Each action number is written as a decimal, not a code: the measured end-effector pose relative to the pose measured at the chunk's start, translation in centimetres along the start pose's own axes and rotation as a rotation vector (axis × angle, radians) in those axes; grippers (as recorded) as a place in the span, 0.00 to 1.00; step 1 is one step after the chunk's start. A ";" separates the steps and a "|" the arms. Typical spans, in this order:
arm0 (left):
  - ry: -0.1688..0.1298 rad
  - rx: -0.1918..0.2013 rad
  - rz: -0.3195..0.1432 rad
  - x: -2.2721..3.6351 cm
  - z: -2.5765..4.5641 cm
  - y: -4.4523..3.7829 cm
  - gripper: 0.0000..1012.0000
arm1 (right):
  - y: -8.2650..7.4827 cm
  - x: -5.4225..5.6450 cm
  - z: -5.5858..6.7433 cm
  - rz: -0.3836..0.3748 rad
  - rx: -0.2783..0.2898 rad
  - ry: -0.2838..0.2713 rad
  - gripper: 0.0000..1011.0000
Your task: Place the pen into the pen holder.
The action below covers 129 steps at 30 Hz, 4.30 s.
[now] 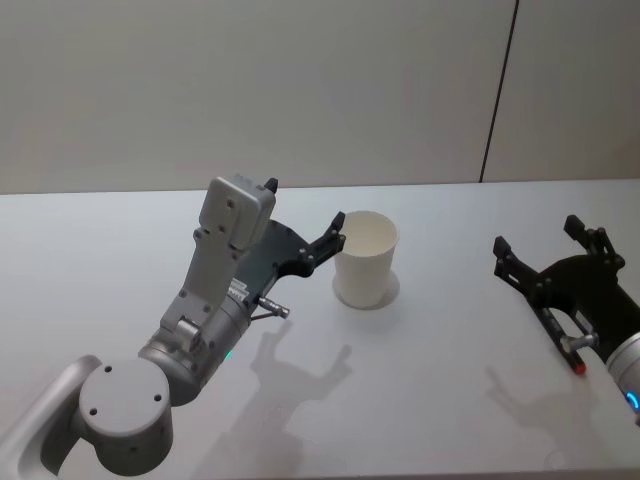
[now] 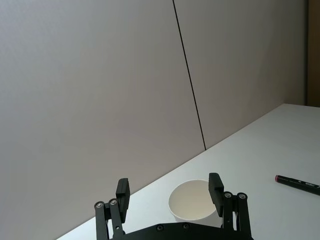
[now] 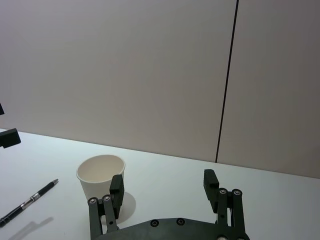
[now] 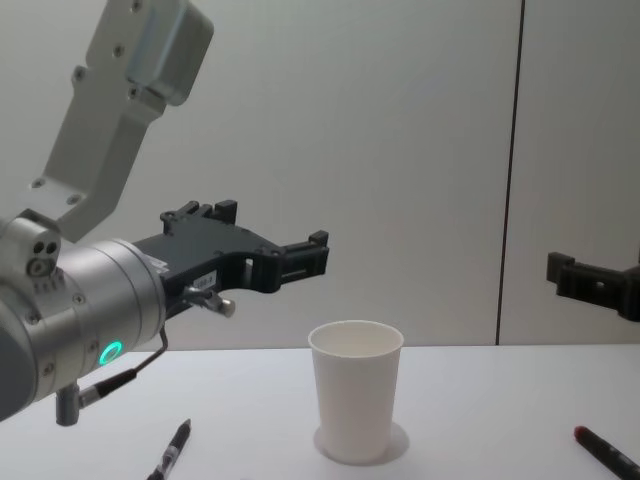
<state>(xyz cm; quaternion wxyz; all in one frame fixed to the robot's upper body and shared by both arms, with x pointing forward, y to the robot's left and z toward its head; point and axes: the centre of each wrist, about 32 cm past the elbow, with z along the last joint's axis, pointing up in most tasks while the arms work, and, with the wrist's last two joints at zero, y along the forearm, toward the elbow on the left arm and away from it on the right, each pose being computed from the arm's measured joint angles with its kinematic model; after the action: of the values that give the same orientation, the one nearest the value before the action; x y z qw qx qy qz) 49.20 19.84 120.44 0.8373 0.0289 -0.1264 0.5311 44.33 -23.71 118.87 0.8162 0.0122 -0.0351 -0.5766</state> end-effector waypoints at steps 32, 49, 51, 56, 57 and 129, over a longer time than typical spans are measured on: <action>0.000 0.000 0.000 0.00 0.00 0.00 0.99 | 0.2 -0.3 0.0 -0.006 -0.001 -0.001 0.99; 0.000 0.000 0.000 0.00 0.00 0.00 0.99 | 3.7 -1.4 0.2 -0.100 -0.104 -0.022 0.99; 0.000 0.000 0.000 0.00 0.00 0.00 0.99 | 4.4 -1.3 0.1 -0.118 -0.129 -0.025 0.99; 0.000 0.000 0.000 0.00 0.00 0.00 0.99 | 5.7 -1.2 0.0 -0.150 -0.177 -0.029 0.99; 0.000 0.000 0.000 0.00 0.00 0.00 0.99 | 6.1 -1.1 0.0 -0.161 -0.197 -0.031 0.99; 0.000 0.000 0.000 0.00 0.00 0.00 0.99 | 9.4 3.1 -5.9 -0.230 -0.619 0.088 0.38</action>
<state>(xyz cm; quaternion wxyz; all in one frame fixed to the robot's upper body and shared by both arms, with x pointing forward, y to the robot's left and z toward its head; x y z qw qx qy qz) 49.20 19.84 120.44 0.8374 0.0289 -0.1265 0.5310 54.62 -23.56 113.72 0.7115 -0.2076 0.1789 -0.6470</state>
